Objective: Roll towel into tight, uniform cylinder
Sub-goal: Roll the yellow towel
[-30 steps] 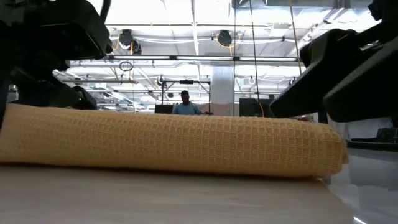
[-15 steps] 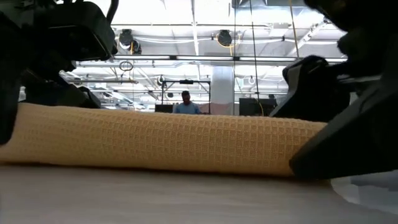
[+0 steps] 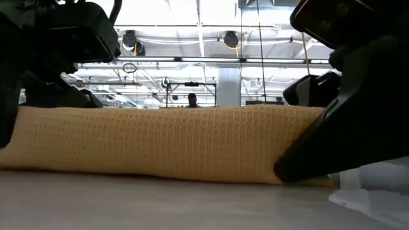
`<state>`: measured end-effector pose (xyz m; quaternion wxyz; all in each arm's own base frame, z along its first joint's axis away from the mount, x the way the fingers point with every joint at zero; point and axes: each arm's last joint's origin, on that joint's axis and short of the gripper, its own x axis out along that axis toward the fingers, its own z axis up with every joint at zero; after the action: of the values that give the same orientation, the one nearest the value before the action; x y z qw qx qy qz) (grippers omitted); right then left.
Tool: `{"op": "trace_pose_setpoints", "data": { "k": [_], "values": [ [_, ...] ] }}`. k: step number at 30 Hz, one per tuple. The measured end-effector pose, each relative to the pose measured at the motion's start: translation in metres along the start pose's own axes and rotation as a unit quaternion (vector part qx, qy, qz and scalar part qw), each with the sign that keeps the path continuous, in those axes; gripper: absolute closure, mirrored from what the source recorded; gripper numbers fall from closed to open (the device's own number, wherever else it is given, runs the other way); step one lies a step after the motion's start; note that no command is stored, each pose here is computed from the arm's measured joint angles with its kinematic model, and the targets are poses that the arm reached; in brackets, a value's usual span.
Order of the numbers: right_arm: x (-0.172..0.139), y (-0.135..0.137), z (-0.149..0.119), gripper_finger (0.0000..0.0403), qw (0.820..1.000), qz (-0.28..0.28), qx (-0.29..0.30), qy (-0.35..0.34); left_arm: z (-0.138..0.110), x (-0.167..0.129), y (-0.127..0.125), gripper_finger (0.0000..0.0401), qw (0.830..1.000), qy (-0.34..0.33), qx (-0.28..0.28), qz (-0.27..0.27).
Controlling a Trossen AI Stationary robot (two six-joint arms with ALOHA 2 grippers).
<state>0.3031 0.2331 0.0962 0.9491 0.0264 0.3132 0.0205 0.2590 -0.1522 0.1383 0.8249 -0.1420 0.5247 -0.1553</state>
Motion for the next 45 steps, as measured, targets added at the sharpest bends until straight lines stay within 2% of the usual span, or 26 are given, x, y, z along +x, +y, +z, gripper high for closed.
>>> {"op": "trace_pose_setpoints", "data": {
  "k": [6,10,17,22,25,28,30,33,37,45],
  "values": [
    [0.001,0.0,0.001,0.0343,0.999,0.025,0.032,0.011,0.001,-0.001,0.001,0.0244,0.999,-0.017,-0.019,0.024],
    [0.001,-0.001,0.002,0.0361,0.998,0.035,0.056,0.017,0.002,-0.005,0.0,0.0221,0.998,-0.034,-0.021,0.041],
    [0.001,-0.001,0.002,0.0364,0.997,0.039,0.063,0.021,0.007,-0.029,-0.008,0.0169,0.997,-0.07,0.004,0.032],
    [-0.001,-0.001,0.003,0.0363,0.996,0.038,0.07,0.026,0.007,-0.05,-0.014,0.0161,0.994,-0.098,0.018,0.04],
    [-0.003,-0.003,0.006,0.0363,0.996,0.037,0.082,0.029,0.009,-0.055,-0.025,0.0161,0.983,-0.155,0.065,0.07],
    [-0.001,-0.007,0.008,0.0363,0.993,0.035,0.105,0.032,0.004,-0.051,-0.043,0.0161,0.965,-0.196,0.145,0.091],
    [0.0,-0.009,0.009,0.0363,0.991,0.041,0.124,0.039,0.0,-0.046,-0.053,0.0161,0.954,-0.215,0.177,0.107],
    [0.001,-0.012,0.01,0.0363,0.987,0.05,0.144,0.053,-0.009,-0.035,-0.061,0.0161,0.947,-0.222,0.187,0.136],
    [0.001,-0.012,0.01,0.0363,0.987,0.049,0.143,0.052,-0.025,-0.011,-0.067,0.0161,0.951,-0.19,0.196,0.144],
    [0.001,-0.012,0.01,0.0363,0.987,0.049,0.142,0.052,-0.041,0.018,-0.061,0.0161,0.947,-0.157,0.202,0.195]
  ]
}}
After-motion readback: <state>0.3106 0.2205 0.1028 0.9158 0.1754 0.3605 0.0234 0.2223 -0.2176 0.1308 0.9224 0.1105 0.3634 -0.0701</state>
